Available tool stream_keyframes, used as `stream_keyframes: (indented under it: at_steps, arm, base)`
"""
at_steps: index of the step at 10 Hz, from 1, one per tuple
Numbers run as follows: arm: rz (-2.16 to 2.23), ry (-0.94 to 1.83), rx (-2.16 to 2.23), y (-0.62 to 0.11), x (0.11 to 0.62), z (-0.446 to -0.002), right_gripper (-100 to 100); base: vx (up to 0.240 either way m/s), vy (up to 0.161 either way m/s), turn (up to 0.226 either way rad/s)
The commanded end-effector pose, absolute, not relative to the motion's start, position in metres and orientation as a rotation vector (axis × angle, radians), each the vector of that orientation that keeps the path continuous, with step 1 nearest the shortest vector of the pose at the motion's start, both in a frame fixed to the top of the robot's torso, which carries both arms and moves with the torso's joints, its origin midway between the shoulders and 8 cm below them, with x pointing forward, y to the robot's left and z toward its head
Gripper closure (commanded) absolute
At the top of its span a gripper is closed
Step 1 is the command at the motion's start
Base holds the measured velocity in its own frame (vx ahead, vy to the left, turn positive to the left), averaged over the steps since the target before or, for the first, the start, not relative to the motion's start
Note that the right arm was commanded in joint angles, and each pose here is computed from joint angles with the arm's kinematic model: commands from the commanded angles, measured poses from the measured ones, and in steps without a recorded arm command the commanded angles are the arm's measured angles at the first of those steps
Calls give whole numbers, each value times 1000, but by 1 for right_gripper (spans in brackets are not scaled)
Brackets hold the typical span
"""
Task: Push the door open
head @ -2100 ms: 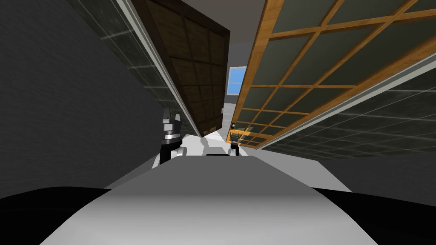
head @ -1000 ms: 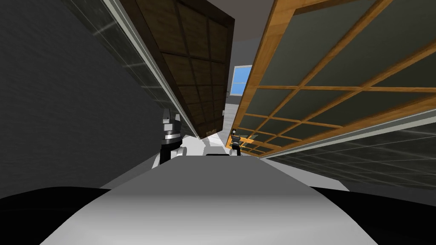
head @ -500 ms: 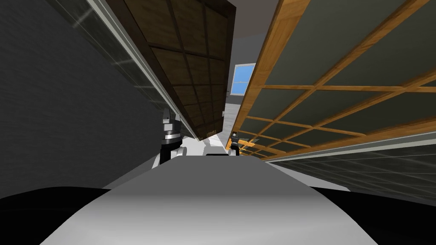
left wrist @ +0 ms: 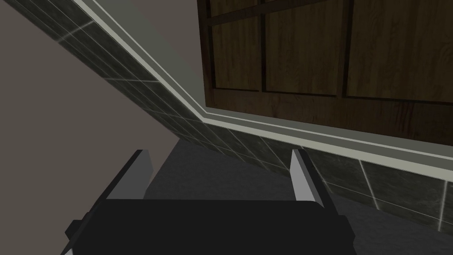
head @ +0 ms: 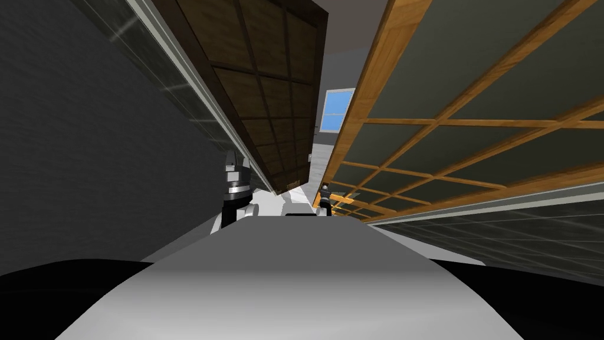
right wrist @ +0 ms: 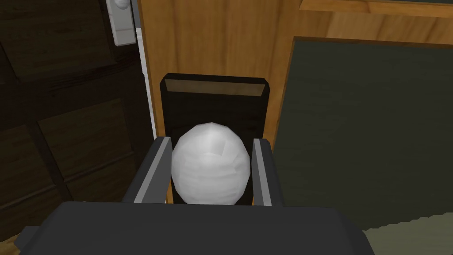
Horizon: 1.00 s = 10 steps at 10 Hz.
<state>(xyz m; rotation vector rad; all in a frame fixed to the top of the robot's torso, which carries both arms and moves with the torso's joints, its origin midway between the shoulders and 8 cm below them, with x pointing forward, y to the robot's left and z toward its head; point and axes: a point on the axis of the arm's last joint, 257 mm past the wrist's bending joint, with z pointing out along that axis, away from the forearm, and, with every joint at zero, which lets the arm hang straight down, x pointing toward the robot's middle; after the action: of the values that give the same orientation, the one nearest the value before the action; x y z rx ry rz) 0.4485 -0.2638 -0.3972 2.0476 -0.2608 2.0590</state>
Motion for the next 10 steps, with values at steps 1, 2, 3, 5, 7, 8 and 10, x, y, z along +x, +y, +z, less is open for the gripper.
stream_keyframes:
  at_steps: [1,2,3,5,7,8,10]
  arm:
    - [2040,-283,2021,-281,447,-396,100]
    - [2028,-300,2004,-292,446,-394,100]
    - [2020,-310,1993,-299,446,-394,100]
    - [2003,-333,1970,-314,444,-392,100]
    - [1984,-359,1944,-330,441,-390,100]
    - [1973,-375,1930,-338,440,-389,100]
    - [1962,-390,1915,-347,438,-388,100]
  base:
    - [82,-10,104]
    - [142,1,103]
    - [155,-4,75]
    - [135,-16,51]
    - [88,-21,82]
    - [85,-14,79]
    - [56,-10,27]
